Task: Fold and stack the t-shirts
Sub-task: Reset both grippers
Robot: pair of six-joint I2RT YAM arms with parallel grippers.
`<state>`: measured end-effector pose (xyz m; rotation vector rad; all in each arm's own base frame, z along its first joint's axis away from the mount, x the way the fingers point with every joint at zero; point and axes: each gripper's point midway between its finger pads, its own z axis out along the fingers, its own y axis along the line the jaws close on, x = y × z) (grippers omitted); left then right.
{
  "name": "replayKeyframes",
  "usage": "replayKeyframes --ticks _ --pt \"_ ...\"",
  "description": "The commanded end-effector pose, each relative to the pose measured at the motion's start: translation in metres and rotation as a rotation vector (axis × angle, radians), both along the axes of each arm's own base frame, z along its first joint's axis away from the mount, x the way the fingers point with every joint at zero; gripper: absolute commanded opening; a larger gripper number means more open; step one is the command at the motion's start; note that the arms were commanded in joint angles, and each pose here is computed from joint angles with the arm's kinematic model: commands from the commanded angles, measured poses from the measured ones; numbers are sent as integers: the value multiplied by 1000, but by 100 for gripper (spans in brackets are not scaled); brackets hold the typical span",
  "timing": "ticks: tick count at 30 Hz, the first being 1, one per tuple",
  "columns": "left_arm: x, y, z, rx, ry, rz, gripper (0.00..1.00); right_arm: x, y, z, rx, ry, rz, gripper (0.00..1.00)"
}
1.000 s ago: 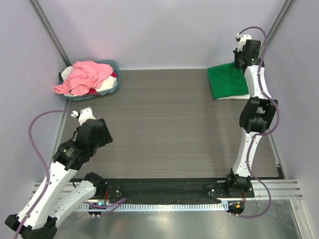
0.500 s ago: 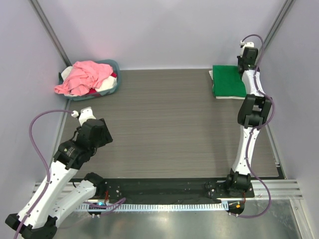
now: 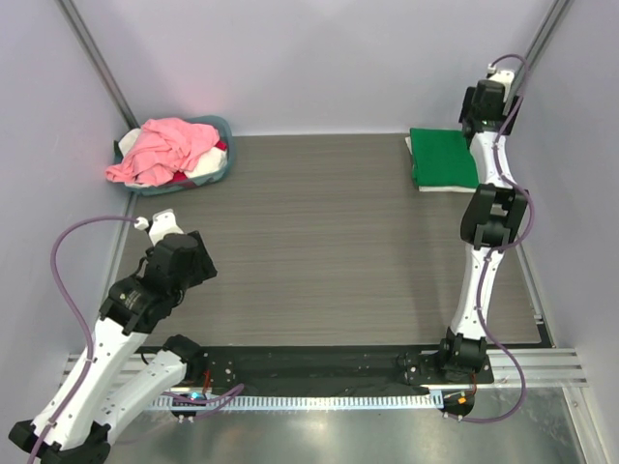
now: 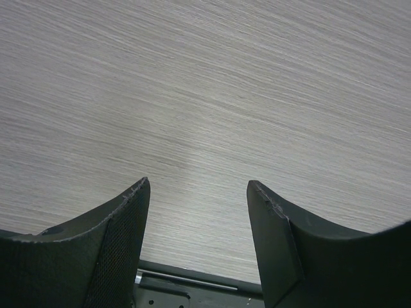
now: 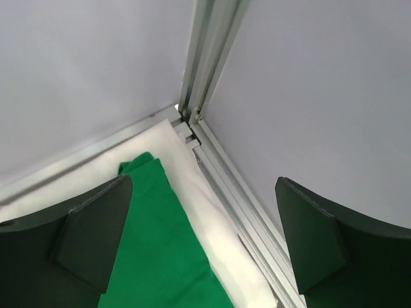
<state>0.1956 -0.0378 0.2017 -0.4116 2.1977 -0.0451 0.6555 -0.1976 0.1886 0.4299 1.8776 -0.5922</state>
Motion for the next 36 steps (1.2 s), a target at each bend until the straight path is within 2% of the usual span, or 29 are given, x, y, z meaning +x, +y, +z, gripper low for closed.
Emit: replayKeyframes --ticks 1,2,3,5,6,10,11,12,13,14,15,17,18,19,22,23,25,26,30,33,36 --pt "2 5 8 -7 -38 33 63 -38 11 183 44 -407 -31 100" --pt "1 6 10 -11 -47 38 63 -61 22 231 70 -499 2 100" --pt "1 6 11 -13 -52 38 64 -66 29 221 107 -491 20 100" --pt "0 7 13 -22 -69 38 64 -87 49 243 202 -565 84 100" --pt "-1 7 15 -28 -80 36 64 -111 61 252 243 -590 116 100" --pt "-2 7 18 -36 -96 33 64 -151 117 240 441 -566 308 100" --pt "-2 6 17 -38 -90 25 64 -159 138 236 485 -542 402 100" --pt "-2 5 17 -37 -90 20 64 -167 150 205 568 -484 396 100" --pt "-1 4 17 -39 -87 18 64 -187 162 216 597 -505 429 99" --pt "-1 4 17 -40 -86 14 64 -195 175 208 638 -486 455 99" --pt "-1 4 17 -40 -87 13 64 -205 192 179 699 -420 483 100" --pt "-2 4 16 -41 -85 12 64 -233 239 175 714 -368 581 100" --pt "-2 4 17 -41 -90 15 64 -245 255 148 717 -282 577 100" --pt "-3 5 17 -41 -91 18 64 -261 298 138 714 -213 672 100" --pt "-3 5 18 -43 -94 21 64 -302 352 96 781 -45 749 100" --pt "-2 6 17 -42 -93 24 64 -323 384 86 813 19 826 100" --pt "-2 6 17 -38 -89 25 64 -352 409 53 854 119 856 100" --pt "-2 5 16 -39 -86 27 64 -378 436 42 870 175 913 100" --pt "0 5 13 -30 -68 31 64 -440 459 -22 800 320 956 100" --pt "0 5 12 -27 -63 30 64 -466 453 -53 785 401 930 100" --pt "1 6 11 -21 -57 38 63 -479 438 -65 777 413 913 100"
